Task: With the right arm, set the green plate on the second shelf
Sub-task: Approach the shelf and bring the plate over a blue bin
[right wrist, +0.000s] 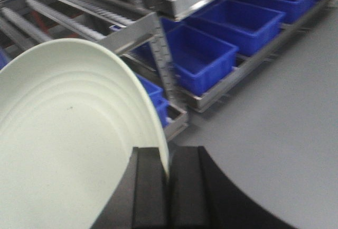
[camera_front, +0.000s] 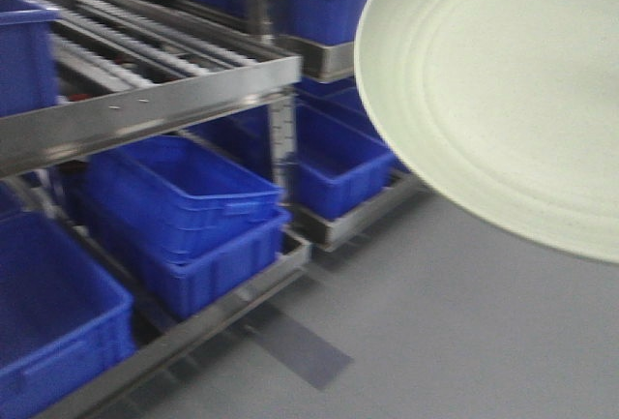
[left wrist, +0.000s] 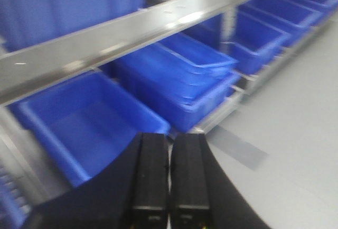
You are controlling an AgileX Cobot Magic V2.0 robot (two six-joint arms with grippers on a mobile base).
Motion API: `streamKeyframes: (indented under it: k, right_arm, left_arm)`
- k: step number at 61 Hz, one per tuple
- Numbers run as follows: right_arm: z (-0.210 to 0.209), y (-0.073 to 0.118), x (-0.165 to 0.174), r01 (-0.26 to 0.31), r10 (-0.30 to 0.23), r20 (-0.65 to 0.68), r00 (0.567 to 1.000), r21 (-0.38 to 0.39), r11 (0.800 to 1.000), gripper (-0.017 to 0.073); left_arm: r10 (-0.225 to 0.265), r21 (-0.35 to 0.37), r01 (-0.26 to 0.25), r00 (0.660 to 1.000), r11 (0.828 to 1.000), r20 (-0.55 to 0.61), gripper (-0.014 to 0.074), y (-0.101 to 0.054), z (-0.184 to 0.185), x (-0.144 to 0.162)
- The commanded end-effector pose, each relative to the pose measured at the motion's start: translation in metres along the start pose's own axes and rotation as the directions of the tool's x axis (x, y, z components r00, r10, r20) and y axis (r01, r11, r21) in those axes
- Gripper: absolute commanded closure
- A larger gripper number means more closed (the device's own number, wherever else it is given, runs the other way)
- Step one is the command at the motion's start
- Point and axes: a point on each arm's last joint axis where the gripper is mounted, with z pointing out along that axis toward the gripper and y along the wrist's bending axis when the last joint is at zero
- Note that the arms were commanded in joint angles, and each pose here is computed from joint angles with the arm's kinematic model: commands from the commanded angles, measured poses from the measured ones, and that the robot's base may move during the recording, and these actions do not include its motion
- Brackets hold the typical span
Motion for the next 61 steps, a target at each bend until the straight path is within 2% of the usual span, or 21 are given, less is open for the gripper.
streamKeyframes:
  k: [1, 61]
  right_arm:
    - [-0.0026, 0.0039, -0.0212, -0.008, 0.010, 0.140, 0.990, -0.014, 1.000, 0.0512]
    - [-0.0026, 0.0039, -0.0212, -0.008, 0.010, 0.140, 0.990, -0.014, 1.000, 0.0512]
  left_arm:
    - [-0.001, 0.001, 0.001, 0.998, 1.000, 0.061, 0.0470, 0.0002, 0.0021, 0.0048]
    - [-0.001, 0.001, 0.001, 0.998, 1.000, 0.061, 0.0470, 0.0002, 0.0021, 0.0048]
